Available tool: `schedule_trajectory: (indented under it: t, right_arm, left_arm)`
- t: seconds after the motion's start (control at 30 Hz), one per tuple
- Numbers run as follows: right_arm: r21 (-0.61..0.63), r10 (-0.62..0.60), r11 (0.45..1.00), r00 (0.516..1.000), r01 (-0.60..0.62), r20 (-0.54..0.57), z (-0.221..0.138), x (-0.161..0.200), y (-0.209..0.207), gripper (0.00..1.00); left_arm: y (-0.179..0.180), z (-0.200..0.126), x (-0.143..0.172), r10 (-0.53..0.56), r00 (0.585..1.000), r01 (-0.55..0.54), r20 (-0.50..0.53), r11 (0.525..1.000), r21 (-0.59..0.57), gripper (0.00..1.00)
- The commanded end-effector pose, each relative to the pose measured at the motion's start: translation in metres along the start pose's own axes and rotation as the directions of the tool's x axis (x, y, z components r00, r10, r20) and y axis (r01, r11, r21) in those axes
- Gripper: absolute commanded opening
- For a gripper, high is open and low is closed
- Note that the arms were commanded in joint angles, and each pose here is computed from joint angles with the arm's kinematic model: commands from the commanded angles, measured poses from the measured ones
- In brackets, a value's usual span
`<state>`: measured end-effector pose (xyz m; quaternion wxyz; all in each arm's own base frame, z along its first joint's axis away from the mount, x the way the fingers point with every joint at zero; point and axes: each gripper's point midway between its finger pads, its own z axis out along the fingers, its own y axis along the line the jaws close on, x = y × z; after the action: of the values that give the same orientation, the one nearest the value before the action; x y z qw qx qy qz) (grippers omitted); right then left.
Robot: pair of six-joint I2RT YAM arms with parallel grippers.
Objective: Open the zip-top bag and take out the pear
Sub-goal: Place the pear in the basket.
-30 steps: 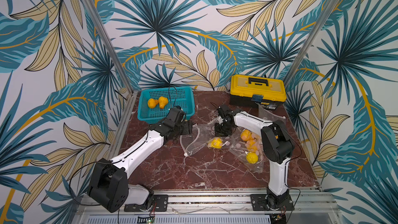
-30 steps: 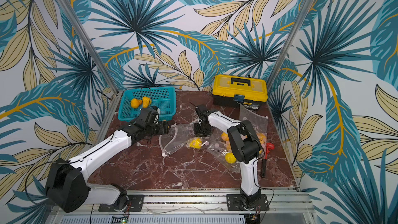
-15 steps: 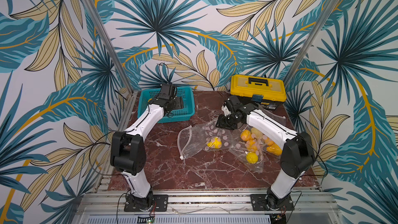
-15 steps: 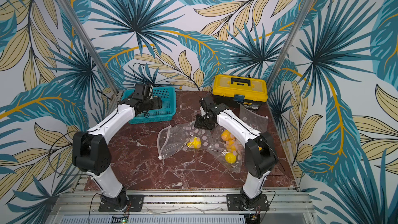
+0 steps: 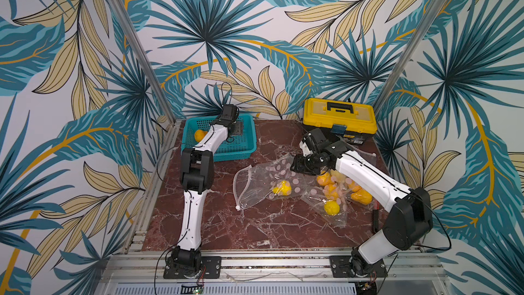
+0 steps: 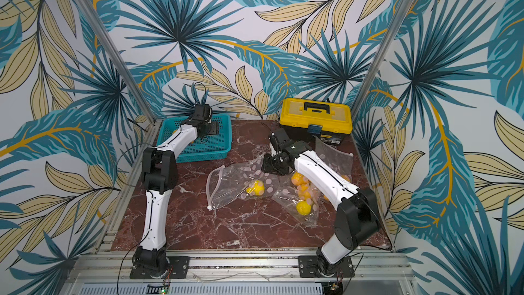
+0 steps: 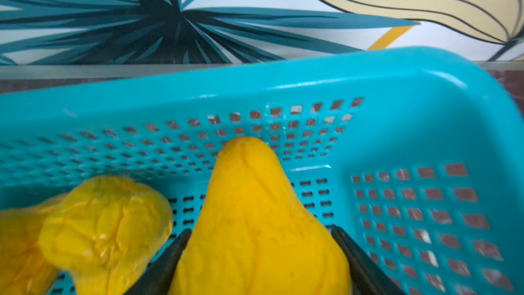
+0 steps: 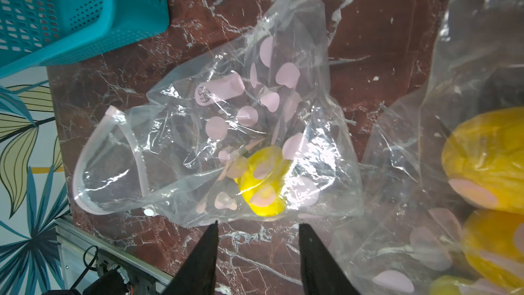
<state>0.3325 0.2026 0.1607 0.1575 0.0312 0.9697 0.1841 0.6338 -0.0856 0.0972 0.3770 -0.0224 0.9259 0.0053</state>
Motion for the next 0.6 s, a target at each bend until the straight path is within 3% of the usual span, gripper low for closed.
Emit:
schedule_trajectory:
  t: [0.0,0.3,0.57]
  right_arm:
    - [0.029,0.008,1.0,1.0,-0.008,-0.01,-0.01,0.011,-0.009,0.48]
    - [0.035,0.012,0.999,1.0,-0.012,-0.011,-0.01,0.015,-0.012,0.47]
    - [0.031,-0.005,1.0,1.0,0.005,0.013,-0.021,0.007,-0.007,0.48]
  left_arm:
    - [0.016,0.014,-0.009,0.03,0.999,-0.029,0.022,0.998,-0.064,0.77]
    - [0.025,0.018,-0.014,0.026,0.999,-0.022,0.029,0.994,-0.103,0.85]
    - [0.031,-0.017,-0.04,0.036,0.996,-0.027,0.083,0.993,-0.118,0.9]
